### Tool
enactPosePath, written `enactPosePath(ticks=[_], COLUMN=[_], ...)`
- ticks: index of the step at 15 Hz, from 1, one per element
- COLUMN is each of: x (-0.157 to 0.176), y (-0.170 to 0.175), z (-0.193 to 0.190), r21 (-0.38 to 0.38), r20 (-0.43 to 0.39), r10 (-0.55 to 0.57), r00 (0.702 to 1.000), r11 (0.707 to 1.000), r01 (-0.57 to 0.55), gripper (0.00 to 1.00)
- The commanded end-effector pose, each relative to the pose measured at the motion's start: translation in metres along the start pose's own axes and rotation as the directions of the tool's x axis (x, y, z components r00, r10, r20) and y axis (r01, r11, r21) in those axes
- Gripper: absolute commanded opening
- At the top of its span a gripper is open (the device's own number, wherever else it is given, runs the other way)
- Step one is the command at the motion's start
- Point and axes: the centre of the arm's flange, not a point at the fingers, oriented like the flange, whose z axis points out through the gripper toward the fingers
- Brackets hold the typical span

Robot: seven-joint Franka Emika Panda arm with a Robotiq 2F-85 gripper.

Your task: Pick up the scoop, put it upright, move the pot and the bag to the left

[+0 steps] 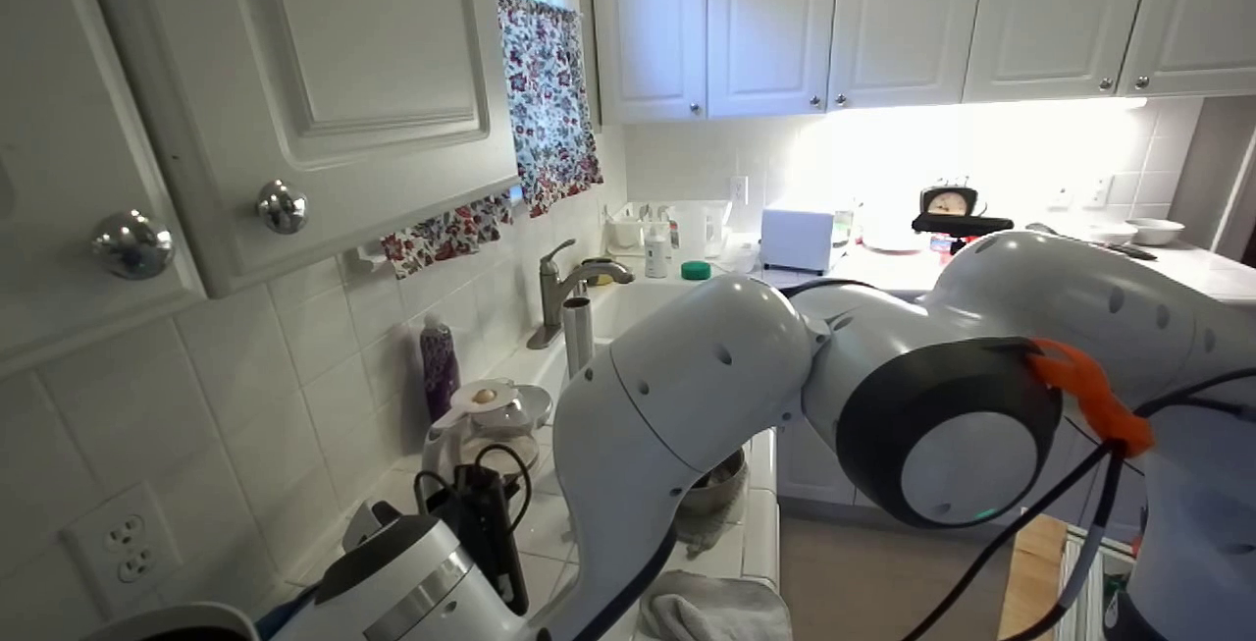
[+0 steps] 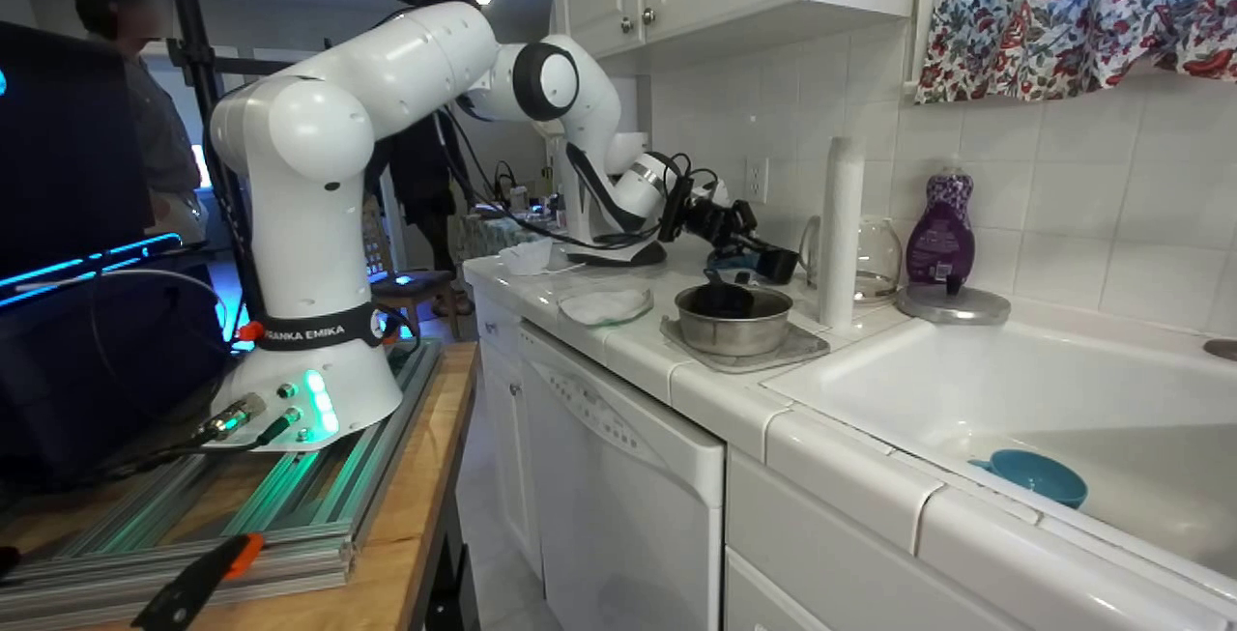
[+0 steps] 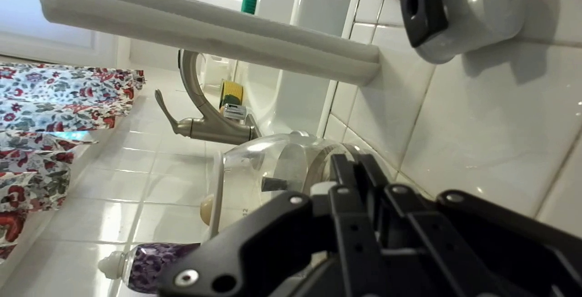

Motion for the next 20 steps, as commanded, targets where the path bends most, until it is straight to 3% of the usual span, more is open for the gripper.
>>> enactPosePath(ticks=[1, 5, 9, 14, 17, 20], x=[0.010, 0.005, -0.012, -0.051, -0.076, -0.097], y=[0.004, 0.013, 0.039, 0.092, 0.113, 0.124], z=[-0.010, -0.020, -0.036, -0.042, -0.018, 0.004], r21=[-0.021, 0.011, 0.168, 0.376, 0.483, 0.594], r20=[-0.030, -0.028, -0.039, -0.036, 0.051, 0.136], r10=[-0.005, 0.020, 0.052, 0.127, 0.179, 0.196], r00=[1.000, 0.999, 0.998, 0.991, 0.982, 0.971], r11=[1.000, 1.000, 0.985, 0.921, 0.856, 0.769], r01=[0.005, -0.020, -0.044, -0.105, -0.181, -0.238], gripper=[0.42, 0.71, 0.98, 1.00, 1.00, 1.00])
